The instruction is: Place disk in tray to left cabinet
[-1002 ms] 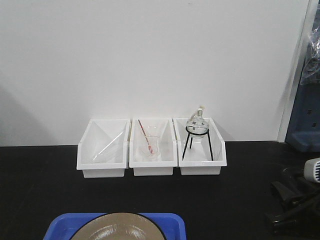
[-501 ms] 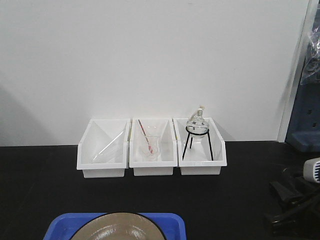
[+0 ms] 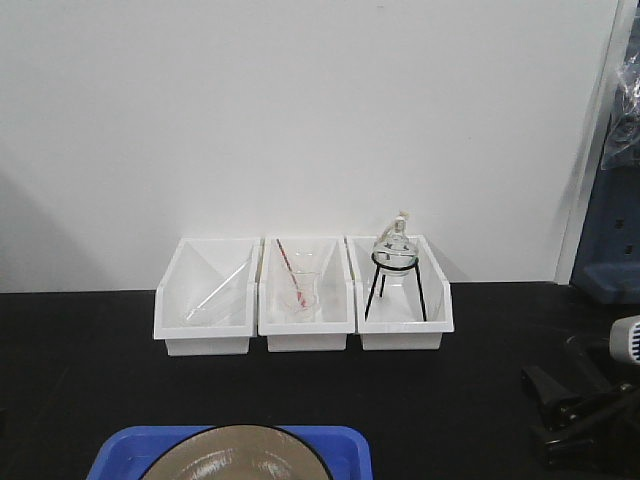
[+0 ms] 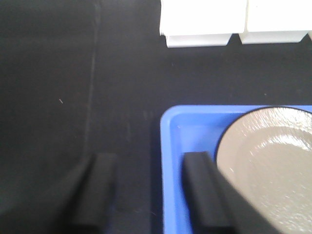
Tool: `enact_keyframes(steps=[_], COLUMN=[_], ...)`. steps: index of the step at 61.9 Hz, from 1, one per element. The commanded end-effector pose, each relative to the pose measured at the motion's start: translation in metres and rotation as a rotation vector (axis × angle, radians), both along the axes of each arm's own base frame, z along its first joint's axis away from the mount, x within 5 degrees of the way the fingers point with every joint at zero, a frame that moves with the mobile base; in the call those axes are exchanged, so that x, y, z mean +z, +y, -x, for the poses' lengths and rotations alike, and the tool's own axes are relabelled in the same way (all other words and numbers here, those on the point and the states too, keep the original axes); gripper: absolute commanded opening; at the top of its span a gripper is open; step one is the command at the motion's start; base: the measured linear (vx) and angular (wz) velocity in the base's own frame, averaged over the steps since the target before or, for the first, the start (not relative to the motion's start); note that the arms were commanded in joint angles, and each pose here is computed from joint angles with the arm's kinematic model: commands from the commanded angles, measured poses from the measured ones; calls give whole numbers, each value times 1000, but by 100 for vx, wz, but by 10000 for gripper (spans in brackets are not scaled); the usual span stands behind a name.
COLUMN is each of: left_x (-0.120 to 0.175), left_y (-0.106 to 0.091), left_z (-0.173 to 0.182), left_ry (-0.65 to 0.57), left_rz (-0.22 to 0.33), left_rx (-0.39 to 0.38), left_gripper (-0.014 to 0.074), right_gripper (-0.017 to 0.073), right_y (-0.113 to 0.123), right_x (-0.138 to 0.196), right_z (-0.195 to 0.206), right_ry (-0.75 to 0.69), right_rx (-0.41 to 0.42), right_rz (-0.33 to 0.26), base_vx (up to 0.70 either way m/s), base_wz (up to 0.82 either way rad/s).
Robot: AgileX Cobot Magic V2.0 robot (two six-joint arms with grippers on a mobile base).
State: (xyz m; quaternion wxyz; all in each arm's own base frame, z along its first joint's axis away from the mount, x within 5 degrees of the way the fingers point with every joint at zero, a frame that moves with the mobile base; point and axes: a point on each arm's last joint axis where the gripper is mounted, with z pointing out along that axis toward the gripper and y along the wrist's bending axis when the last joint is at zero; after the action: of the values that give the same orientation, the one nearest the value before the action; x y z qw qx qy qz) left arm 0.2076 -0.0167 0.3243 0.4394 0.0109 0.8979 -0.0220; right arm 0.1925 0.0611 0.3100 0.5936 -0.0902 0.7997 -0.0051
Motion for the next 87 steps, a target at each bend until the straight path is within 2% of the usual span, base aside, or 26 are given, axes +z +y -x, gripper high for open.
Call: enact_keyframes(steps=[1, 5, 9, 17, 28, 35, 48, 64, 69, 75, 87], left_x=[9, -3, -15, -42, -66, -84, -118, -141, -145, -146, -146], left_y=[-3, -5, -7, -10, -14, -16, -21, -23, -23, -23, -23], left_z=[-11, -18, -27, -51, -89, -108, -125, -130, -131, -131, -131], left_ry=[-49, 21, 89, 222, 381, 485, 580, 648, 659, 659, 658], left_rz=[87, 108, 98, 31, 30, 23, 33, 43, 42, 41, 41], left_rx=[28, 33, 20, -38, -44, -48, -80, -92, -91, -91, -90], left_gripper=[586, 630, 640, 626, 588, 573, 564, 538, 487, 382, 53], right_gripper=[632, 623, 607, 565, 539, 539, 539, 539, 539, 539, 528], right_y=[0, 0, 1, 2, 4, 6, 8, 8, 8, 8, 8], right_x=[12, 12, 12, 10, 5, 1, -7, -9, -9, -9, -10], right_z=[1, 1, 1, -1, -5, -9, -15, -16, -16, -16, -17], right_ry=[-37, -37, -36, -27, -1, 20, 51, 60, 60, 60, 64], right_rx=[4, 7, 12, 13, 0, 0, -2, -10, -10, -12, -16], right_rz=[-29, -30, -32, -35, -65, -55, -39, -33, -33, -32, -42], base_vx=[0, 0, 0, 0, 0, 0, 0, 0, 0, 0, 0], base_wz=[0, 0, 0, 0, 0, 0, 0, 0, 0, 0, 0])
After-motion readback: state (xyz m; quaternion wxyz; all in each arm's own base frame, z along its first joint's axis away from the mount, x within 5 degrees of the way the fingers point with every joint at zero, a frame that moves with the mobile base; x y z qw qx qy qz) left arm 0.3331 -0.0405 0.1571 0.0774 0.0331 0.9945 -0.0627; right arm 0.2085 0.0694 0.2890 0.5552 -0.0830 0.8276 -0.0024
